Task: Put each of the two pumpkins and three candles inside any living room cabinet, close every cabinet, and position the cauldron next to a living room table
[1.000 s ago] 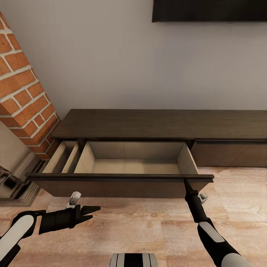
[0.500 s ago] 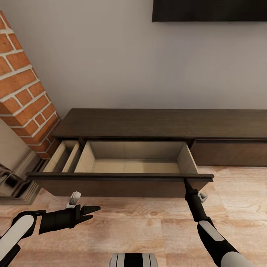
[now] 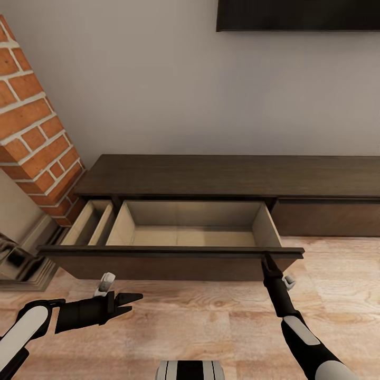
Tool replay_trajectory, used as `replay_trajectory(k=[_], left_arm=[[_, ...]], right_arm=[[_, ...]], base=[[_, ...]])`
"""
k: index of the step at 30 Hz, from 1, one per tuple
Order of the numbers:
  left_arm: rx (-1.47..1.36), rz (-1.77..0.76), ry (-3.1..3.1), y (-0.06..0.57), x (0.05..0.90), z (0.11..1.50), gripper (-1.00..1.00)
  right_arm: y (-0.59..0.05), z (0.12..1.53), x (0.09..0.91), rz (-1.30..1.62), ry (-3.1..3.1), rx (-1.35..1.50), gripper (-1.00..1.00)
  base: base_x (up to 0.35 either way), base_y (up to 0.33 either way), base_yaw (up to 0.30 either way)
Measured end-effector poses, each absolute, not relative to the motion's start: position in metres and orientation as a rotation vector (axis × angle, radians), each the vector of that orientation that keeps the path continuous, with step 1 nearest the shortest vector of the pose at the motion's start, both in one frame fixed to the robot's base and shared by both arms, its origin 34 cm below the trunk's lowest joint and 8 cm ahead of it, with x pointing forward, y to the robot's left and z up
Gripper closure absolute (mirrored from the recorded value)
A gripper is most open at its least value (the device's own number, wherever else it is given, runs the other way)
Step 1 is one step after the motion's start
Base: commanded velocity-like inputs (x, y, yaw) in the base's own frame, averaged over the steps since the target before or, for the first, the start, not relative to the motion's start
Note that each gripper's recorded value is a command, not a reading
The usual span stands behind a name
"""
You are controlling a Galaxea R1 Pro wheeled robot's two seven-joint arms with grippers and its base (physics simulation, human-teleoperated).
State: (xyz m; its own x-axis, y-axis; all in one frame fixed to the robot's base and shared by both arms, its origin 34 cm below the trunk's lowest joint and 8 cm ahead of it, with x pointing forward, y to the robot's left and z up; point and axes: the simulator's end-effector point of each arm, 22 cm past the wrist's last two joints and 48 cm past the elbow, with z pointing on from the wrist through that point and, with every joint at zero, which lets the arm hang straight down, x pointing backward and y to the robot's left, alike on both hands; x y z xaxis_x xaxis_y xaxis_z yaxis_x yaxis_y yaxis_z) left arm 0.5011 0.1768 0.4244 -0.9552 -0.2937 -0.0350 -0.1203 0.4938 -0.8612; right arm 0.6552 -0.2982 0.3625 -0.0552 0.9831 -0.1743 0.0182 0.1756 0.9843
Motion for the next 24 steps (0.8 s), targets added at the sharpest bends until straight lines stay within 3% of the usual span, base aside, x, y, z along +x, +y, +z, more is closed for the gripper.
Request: replay_trajectory(k=[9,24], left_arm=[[-0.358,-1.454,2.559,0.176,0.501,0.424,-1.0],[-0.358,-1.456,2.558,0.176,0.501,0.424,-1.0]], right_arm=[[-0.298,0.36,0.655,1.104,1.351,1.08,-1.0],[-0.3,0.348,0.654,1.082,1.389,1.123,-1.0]], base=[[-0.032,0.0,0.0],[-0.154,0.0,0.0]])
